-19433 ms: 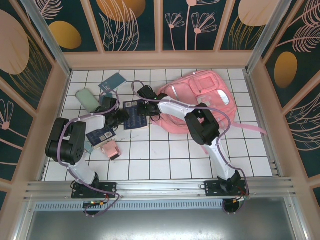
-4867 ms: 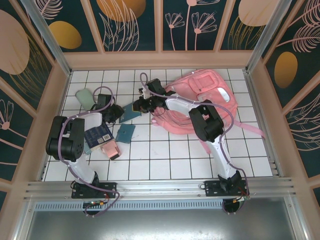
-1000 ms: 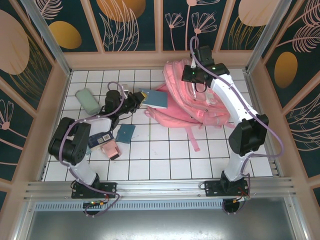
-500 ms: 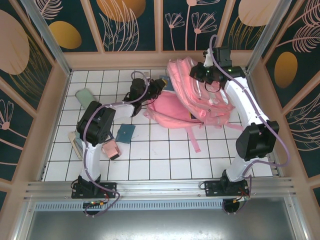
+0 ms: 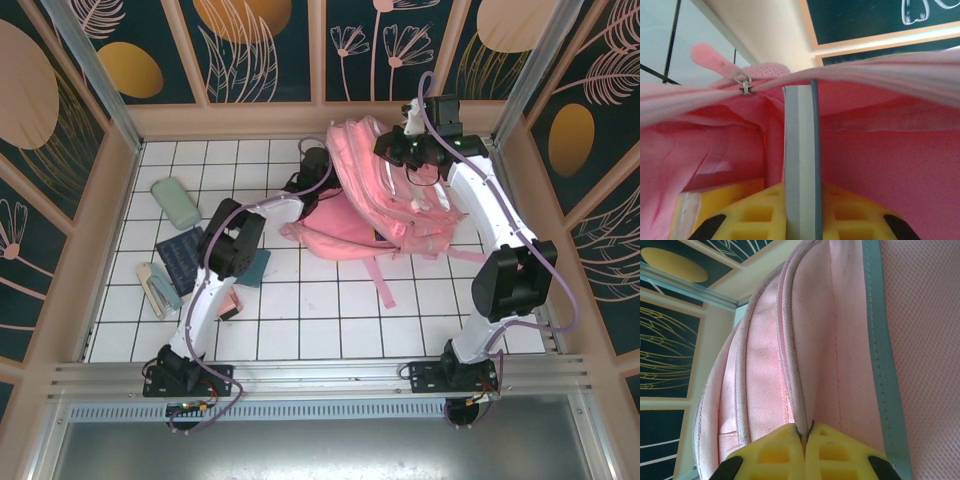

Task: Pack the student bag
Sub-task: Place the book in the student bag, then close the student bag at the top-center of the table.

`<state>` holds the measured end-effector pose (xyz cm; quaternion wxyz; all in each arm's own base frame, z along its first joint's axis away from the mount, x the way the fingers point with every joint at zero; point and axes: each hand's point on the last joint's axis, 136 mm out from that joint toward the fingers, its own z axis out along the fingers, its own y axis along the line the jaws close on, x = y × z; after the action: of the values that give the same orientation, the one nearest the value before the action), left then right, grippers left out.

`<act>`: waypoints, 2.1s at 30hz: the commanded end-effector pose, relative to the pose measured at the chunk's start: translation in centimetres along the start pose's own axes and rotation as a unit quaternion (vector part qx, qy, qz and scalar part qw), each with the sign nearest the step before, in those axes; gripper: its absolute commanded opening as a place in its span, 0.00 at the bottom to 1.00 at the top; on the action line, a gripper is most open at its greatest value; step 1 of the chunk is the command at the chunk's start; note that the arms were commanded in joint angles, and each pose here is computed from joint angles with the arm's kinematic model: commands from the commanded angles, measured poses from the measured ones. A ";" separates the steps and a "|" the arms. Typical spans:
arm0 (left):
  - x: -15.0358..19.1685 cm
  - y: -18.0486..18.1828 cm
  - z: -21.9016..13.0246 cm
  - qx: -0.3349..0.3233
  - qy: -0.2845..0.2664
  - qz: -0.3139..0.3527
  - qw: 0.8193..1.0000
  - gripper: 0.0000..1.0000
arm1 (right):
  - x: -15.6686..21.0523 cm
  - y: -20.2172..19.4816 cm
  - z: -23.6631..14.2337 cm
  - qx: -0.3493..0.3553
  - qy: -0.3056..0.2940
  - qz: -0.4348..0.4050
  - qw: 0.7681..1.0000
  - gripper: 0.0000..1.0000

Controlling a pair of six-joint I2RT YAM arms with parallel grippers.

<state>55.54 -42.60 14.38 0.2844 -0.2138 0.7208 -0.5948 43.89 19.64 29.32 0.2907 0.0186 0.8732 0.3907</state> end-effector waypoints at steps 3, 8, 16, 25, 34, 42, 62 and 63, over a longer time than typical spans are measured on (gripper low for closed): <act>1.0 -0.6 2.8 -0.013 -0.021 0.016 1.000 0.00 | -2.0 6.7 -3.6 -0.106 -0.047 -0.061 0.991 0.00; 2.1 1.7 3.9 -0.044 -0.018 0.023 0.999 0.07 | -1.7 6.3 -3.4 -0.102 -0.042 -0.061 0.992 0.00; 1.4 -0.8 1.7 -0.065 -0.023 0.086 0.994 0.65 | -1.9 4.5 -3.4 -0.084 -0.047 -0.054 0.994 0.00; 0.3 -4.3 -2.3 -0.088 -0.031 0.138 0.986 0.81 | -2.0 1.9 -3.2 -0.068 -0.051 -0.038 0.996 0.00; -2.2 -2.6 -10.0 -0.149 -0.045 0.144 0.977 0.82 | -1.0 -0.2 -1.5 -0.051 -0.043 -0.030 0.997 0.00; -5.0 -1.1 -19.4 -0.213 -0.068 0.152 0.963 0.82 | 1.9 -3.0 2.5 0.011 -0.008 -0.047 0.999 0.03; -11.9 7.8 -41.2 -0.423 -0.179 0.106 0.882 0.78 | 7.0 1.0 10.8 0.018 0.024 -0.094 0.995 0.57; -12.1 8.6 -42.0 -0.437 -0.179 0.100 0.876 0.75 | 7.5 1.7 11.1 0.009 0.027 -0.096 0.995 0.57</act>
<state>38.52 -4.23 15.07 0.3683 -0.3419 0.8451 -0.1821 42.83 27.95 19.91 0.2825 -0.0650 0.8946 0.3402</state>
